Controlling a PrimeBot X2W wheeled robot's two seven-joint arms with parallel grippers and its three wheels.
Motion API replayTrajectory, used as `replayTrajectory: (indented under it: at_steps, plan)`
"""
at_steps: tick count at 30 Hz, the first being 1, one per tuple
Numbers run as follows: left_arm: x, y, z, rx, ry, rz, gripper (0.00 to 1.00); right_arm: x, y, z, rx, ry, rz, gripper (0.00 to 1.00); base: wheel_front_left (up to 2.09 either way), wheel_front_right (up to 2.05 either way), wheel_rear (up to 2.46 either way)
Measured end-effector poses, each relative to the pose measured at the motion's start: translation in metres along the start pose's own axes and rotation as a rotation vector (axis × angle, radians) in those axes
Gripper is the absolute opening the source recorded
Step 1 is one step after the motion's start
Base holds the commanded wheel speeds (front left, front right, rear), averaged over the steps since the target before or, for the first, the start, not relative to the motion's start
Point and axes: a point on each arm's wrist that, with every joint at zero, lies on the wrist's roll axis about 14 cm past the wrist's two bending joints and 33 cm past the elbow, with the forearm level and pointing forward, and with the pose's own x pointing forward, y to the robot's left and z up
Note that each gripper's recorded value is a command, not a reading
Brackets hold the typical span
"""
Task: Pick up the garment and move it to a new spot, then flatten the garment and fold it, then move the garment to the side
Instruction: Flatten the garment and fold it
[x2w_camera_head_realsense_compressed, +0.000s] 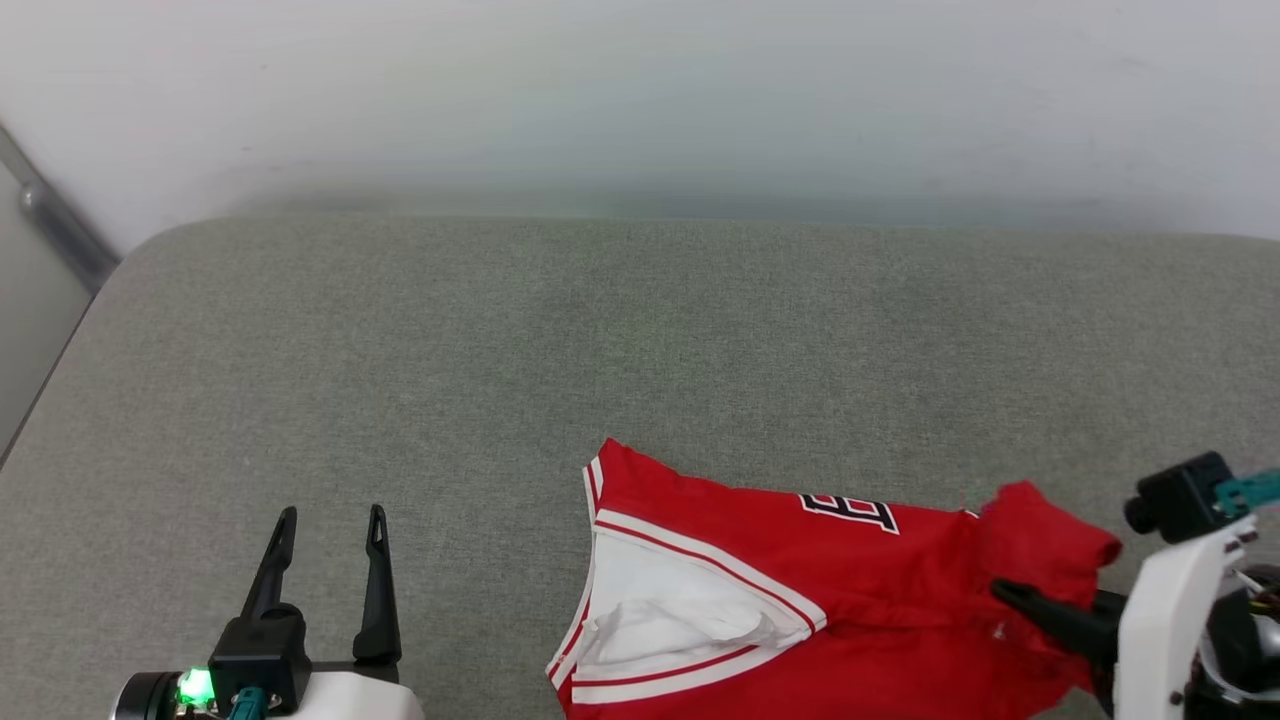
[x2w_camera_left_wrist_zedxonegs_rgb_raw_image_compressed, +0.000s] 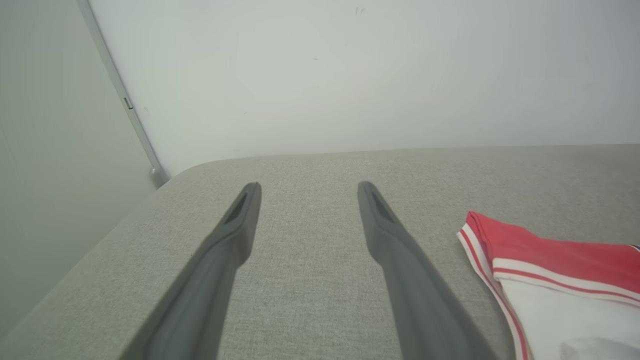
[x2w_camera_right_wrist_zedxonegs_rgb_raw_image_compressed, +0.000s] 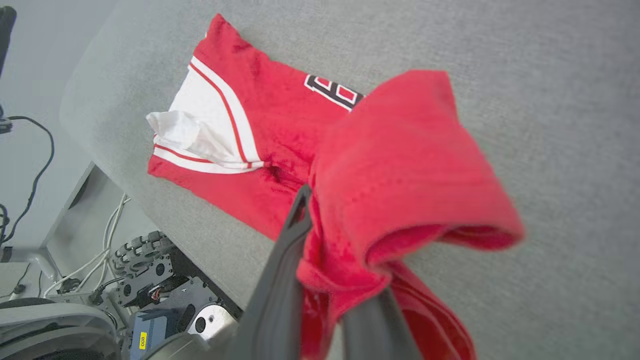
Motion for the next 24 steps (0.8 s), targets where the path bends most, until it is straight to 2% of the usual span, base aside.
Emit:
replayTrajectory:
  at_steps: [6, 15, 24]
  plan:
    - [0.003, -0.001, -0.004, -0.002, 0.011, -0.004, 1.00, 0.029, 0.053, 0.015, -0.112, 0.035, 0.143, 0.00, 0.00, 0.00, 0.00]
    - [0.014, -0.002, -0.010, 0.001, 0.027, -0.008, 1.00, 0.084, 0.115, 0.025, -0.271, 0.099, 0.293, 0.00, 0.00, 0.00, 0.00]
    - [0.024, -0.005, -0.016, -0.004, 0.042, -0.014, 1.00, 0.141, 0.132, 0.017, -0.329, 0.155, 0.312, 0.00, 0.00, 0.00, 0.00]
